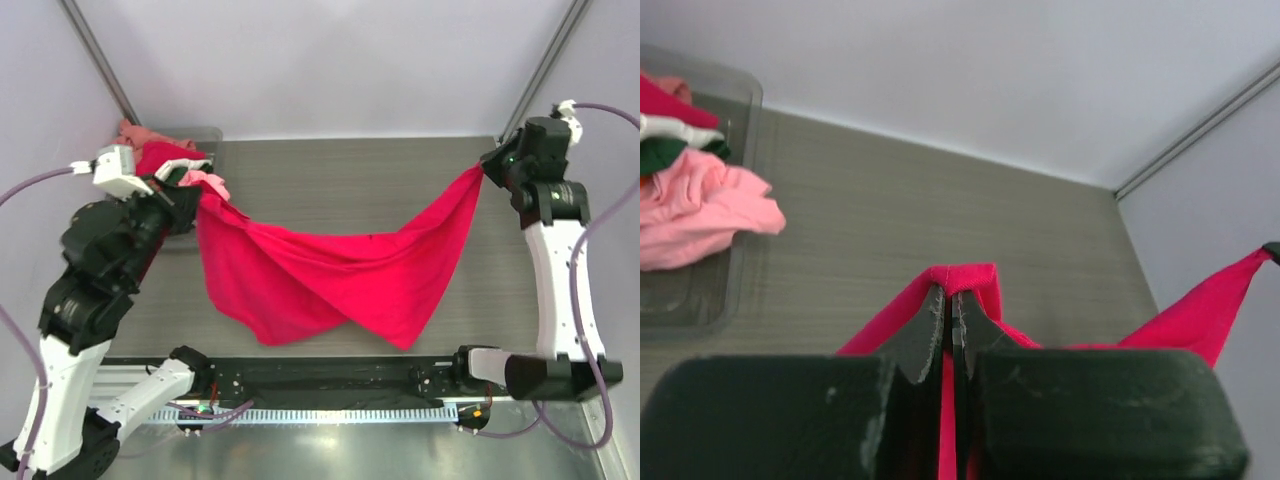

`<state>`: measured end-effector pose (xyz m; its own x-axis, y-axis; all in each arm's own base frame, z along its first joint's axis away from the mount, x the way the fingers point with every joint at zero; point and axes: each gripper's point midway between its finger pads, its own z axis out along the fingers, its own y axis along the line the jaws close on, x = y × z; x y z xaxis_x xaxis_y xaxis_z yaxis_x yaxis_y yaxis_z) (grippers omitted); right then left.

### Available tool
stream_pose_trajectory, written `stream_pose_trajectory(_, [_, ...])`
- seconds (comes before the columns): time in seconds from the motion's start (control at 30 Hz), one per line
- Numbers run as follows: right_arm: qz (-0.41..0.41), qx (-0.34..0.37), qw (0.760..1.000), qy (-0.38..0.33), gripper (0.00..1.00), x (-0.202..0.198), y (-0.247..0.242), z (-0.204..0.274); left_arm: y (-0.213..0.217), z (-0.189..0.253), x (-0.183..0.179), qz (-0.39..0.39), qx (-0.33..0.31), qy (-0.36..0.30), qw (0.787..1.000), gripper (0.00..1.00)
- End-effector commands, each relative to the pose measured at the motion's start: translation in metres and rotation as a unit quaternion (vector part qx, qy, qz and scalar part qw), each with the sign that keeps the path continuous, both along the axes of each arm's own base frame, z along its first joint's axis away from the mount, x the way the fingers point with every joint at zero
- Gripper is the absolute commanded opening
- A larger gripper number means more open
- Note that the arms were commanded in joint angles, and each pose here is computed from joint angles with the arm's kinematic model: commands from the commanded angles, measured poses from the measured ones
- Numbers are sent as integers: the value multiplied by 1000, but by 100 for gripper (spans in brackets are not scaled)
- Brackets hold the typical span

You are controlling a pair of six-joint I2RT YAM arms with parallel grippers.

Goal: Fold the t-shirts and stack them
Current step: Flatten the tshirt out

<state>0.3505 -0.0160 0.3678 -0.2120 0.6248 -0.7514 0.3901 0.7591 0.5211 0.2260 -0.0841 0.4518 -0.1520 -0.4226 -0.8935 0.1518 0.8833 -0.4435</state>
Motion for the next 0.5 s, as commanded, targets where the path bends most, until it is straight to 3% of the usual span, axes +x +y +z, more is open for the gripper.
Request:
stream_pose_trajectory(0.0, [24, 7, 999, 27, 1, 44, 5, -31, -14, -13, 29, 5, -15, 9, 1000, 0])
stream_pose_trajectory(0.13, [39, 27, 997, 61, 1, 88, 11, -72, -27, -48, 55, 14, -24, 43, 999, 0])
stream_pose_trajectory(0.17, [53, 34, 995, 73, 6, 95, 16, -82, -29, -57, 59, 15, -25, 53, 998, 0])
stream_pose_trajectory(0.2, [54, 33, 994, 85, 18, 100, 16, -92, -33, -67, 66, 16, -25, 65, 997, 0])
stream_pose_trajectory(0.23, [72, 43, 990, 110, 56, 107, 24, -113, -36, -79, 71, 19, -28, 76, 997, 0])
stream_pose_trajectory(0.27, [77, 45, 988, 122, 69, 107, 27, -123, -37, -85, 74, 22, -27, 82, 996, 0])
stream_pose_trajectory(0.37, [73, 22, 984, 159, 85, 88, 33, -152, -29, -102, 84, 58, -21, 99, 993, 0])
stream_pose_trajectory(0.47, [83, 14, 981, 175, 84, 56, 45, -177, -7, -103, 87, 121, -14, 97, 988, 0])
